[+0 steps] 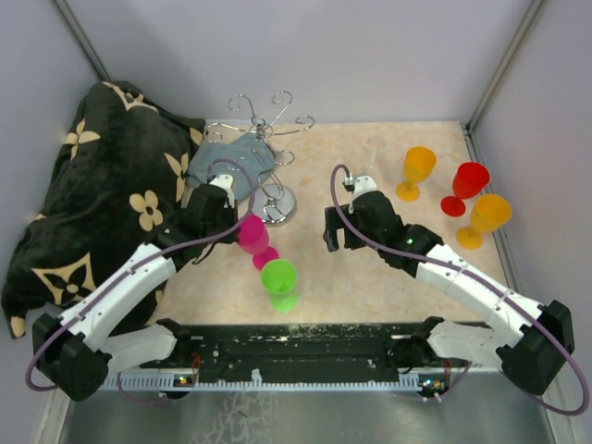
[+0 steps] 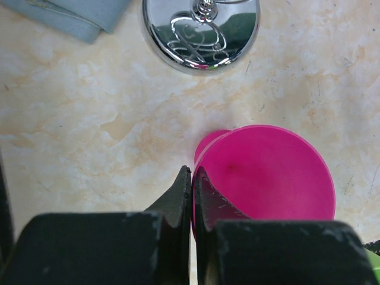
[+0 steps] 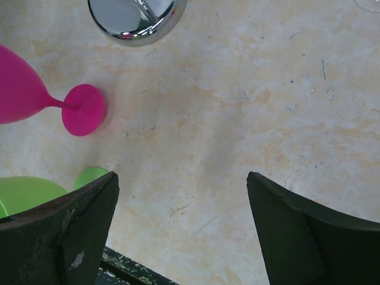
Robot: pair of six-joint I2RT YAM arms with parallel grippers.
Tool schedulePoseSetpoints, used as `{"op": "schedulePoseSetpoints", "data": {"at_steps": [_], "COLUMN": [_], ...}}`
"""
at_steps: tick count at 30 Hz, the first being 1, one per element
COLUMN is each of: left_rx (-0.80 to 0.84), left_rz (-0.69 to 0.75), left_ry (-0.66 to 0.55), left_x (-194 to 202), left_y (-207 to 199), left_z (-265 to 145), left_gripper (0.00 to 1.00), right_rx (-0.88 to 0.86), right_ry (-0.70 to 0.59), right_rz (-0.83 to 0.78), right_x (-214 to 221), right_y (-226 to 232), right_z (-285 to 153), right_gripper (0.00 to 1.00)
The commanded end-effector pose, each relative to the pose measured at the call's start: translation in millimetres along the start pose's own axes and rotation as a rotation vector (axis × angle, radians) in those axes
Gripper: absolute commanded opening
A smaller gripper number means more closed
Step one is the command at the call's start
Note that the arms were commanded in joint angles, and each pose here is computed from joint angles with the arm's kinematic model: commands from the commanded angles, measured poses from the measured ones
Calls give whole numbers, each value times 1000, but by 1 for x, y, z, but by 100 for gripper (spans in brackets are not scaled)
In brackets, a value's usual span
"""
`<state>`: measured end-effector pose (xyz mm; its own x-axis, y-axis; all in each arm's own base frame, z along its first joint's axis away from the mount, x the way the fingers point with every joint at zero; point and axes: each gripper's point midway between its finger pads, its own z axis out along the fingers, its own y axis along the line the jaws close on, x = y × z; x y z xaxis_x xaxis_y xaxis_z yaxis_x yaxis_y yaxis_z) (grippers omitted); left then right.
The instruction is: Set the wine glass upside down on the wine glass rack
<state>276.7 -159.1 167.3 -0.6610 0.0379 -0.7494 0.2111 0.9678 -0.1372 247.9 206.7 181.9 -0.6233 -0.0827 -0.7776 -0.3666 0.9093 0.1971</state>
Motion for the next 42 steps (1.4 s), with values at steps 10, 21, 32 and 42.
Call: {"op": "schedulePoseSetpoints", "data": {"at_steps": [10, 21, 32, 42], "left_rx": [143, 474, 696, 729], "left_rz": [-97, -131, -163, -72], "left_ry": [-301, -395, -494, -624], "left_x": [-62, -99, -131, -179], "left_y": [-14, -69, -99, -109], "left_z": [-84, -134, -191, -226], "left_gripper": [0, 0, 0, 0], "right_rx": [-6, 61, 133, 138], "right_ry": [-82, -148, -201, -210], "right_rz": [43, 87, 119, 125], "right_x": [-18, -26, -30, -30], "right_y": [4, -11, -26, -28], "right_z": [-2, -13, -21, -25], "right_gripper": [88, 88, 88, 88]}}
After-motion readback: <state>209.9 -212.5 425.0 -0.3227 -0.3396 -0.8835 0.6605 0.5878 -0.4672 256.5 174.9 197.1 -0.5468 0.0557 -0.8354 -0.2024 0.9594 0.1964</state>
